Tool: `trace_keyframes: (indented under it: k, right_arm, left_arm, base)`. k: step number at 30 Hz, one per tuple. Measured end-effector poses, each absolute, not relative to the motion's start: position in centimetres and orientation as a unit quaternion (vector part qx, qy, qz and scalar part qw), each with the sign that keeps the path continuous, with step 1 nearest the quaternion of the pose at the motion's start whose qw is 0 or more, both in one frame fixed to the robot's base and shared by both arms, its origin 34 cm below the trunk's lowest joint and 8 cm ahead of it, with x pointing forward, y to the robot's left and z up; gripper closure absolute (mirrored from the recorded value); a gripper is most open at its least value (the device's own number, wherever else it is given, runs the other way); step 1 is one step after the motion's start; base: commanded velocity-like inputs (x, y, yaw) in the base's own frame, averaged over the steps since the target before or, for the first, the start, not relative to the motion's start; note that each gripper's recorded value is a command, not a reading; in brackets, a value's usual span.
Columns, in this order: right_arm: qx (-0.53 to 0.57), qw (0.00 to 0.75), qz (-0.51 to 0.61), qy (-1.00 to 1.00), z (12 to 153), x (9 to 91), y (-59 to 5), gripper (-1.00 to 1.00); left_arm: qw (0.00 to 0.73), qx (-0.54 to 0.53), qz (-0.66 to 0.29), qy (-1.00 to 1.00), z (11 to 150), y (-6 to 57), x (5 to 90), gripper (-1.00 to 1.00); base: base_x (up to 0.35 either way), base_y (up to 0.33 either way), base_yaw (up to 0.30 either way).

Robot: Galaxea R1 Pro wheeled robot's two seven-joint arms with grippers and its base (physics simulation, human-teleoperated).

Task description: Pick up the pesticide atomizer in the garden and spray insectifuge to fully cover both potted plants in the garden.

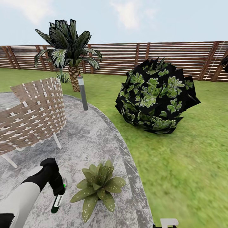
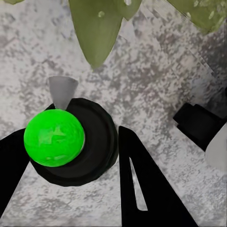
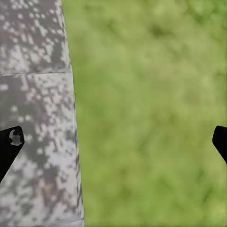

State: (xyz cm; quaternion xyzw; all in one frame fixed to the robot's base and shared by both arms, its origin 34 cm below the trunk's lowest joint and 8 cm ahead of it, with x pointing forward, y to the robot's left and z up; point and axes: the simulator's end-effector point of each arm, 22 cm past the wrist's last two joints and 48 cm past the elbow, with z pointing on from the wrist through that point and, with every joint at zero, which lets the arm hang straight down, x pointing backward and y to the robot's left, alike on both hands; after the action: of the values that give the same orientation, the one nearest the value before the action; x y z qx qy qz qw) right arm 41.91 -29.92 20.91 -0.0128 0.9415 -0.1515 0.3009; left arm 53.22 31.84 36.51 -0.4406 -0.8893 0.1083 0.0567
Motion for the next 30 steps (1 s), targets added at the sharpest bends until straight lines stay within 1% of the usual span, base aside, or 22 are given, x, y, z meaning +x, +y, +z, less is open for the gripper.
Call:
trace_keyframes:
  k: [2,7,15,21,27,30]
  right_arm:
    - [-0.013,0.301,-0.151,0.941,20.9,41.9,-29.9,-1.0]
    - [-0.013,0.301,-0.151,0.941,20.9,41.9,-29.9,-1.0]
    - [-0.012,0.301,-0.152,0.941,20.9,41.9,-29.9,-1.0]
    - [-0.012,0.301,-0.152,0.941,20.9,41.9,-29.9,-1.0]
    - [-0.012,0.301,-0.152,0.941,20.9,41.9,-29.9,-1.0]
    - [-0.012,0.301,-0.152,0.941,20.9,41.9,-29.9,-1.0]
  left_arm:
    - [0.069,-0.45,0.096,-0.885,36.3,32.2,52.9,1.0]
    - [0.074,-0.454,0.095,-0.883,36.1,32.0,52.5,1.0]
    - [0.064,-0.495,0.101,-0.861,35.8,31.8,52.4,1.0]
    - [0.062,-0.516,0.092,-0.849,35.9,34.2,52.4,1.0]
    - [0.061,-0.522,0.093,-0.846,35.6,34.0,52.3,1.0]
    - [0.059,-0.517,0.078,-0.851,35.5,35.3,52.5,1.0]
  base:
    - [0.18,0.056,0.0]
    - [0.218,0.039,0.0]
    - [0.011,0.001,0.0]
    - [0.0,0.0,0.0]
    - [0.0,0.0,0.0]
    - [0.0,0.0,0.0]
